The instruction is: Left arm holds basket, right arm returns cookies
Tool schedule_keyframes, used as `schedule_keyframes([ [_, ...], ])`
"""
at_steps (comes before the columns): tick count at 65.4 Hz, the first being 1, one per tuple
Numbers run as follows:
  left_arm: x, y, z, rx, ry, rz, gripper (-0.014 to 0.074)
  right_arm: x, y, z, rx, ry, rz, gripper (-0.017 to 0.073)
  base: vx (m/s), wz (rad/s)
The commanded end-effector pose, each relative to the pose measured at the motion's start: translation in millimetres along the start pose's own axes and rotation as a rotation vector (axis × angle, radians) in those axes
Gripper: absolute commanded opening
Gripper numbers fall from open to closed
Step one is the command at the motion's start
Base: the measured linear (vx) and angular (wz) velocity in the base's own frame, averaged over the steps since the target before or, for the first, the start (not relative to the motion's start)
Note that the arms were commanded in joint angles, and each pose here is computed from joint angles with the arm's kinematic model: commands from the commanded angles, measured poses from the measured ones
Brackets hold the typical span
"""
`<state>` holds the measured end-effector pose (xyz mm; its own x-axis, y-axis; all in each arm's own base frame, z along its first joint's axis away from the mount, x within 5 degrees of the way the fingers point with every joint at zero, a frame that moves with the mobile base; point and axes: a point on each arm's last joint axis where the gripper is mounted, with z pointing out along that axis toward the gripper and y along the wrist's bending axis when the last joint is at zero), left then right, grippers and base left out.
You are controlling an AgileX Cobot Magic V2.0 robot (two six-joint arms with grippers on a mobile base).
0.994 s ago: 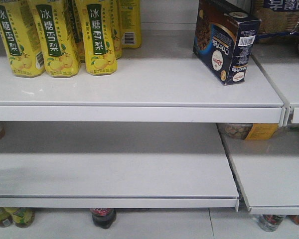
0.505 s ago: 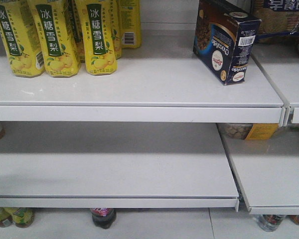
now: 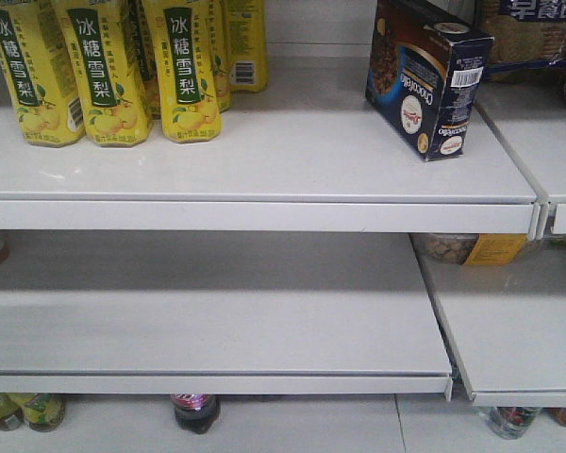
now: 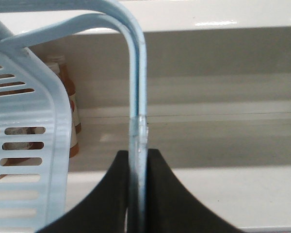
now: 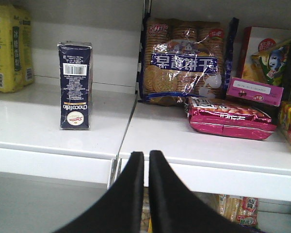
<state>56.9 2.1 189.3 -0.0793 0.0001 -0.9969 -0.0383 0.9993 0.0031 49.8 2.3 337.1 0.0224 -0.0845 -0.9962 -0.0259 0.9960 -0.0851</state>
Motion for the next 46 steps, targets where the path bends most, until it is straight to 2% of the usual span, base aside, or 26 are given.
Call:
schedule_keyframes([
  [1,-21.0,0.2,-4.3,-0.005,-0.161,0.034,0.0,-13.4,-2.0,-0.7,0.02,-0.084,-0.01,-0.0006,0.0,0.0],
  [46,-21.2,0.2,-4.3,-0.005,-0.161,0.034,0.0,-13.4,-2.0,-0.7,0.02,-0.084,-0.01,-0.0006,0.0,0.0],
])
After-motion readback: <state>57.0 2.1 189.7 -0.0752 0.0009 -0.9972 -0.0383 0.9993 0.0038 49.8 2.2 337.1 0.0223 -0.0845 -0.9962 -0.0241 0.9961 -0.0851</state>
